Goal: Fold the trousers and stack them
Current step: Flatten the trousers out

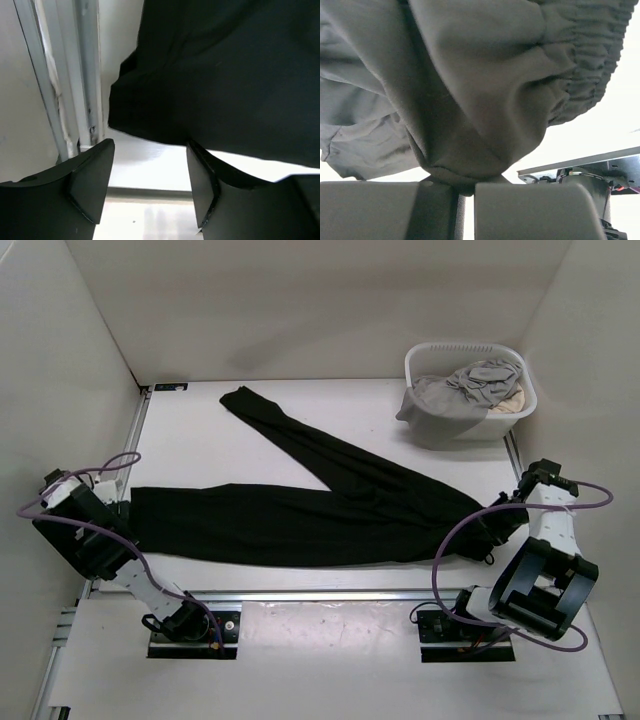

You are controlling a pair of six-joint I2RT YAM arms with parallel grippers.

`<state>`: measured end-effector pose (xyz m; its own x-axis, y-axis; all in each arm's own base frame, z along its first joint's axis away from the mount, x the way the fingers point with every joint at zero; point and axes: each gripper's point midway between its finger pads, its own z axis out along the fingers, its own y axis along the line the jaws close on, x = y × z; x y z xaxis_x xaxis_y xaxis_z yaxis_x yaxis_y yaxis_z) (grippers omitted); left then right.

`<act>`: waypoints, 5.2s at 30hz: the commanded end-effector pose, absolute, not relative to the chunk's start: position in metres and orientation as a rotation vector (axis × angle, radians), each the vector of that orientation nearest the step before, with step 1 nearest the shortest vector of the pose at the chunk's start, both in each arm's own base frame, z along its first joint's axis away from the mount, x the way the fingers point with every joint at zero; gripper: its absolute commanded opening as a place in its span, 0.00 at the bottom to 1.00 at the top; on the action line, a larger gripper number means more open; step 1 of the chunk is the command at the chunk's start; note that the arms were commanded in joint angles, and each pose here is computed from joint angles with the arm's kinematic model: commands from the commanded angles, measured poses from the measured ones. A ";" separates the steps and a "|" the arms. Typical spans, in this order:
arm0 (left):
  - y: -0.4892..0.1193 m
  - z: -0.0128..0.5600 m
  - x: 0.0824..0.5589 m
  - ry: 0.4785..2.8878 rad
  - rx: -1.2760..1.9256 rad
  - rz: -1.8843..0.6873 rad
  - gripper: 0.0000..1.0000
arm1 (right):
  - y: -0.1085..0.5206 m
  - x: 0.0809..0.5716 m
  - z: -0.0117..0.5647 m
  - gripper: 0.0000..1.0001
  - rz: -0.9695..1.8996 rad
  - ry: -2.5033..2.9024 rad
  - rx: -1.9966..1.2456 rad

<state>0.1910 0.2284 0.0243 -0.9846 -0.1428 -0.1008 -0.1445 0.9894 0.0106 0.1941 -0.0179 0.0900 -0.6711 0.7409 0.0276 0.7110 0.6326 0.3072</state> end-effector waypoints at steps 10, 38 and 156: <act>0.230 0.019 0.235 2.899 -0.316 -0.042 0.73 | -0.029 0.186 0.081 0.00 0.370 2.779 1.181; 0.221 0.043 0.161 3.208 -0.044 0.122 0.14 | -0.037 0.146 0.085 0.01 0.199 2.648 1.460; -0.091 0.026 0.337 2.782 1.132 -0.116 0.70 | -0.053 0.273 0.105 0.99 -0.099 2.681 1.062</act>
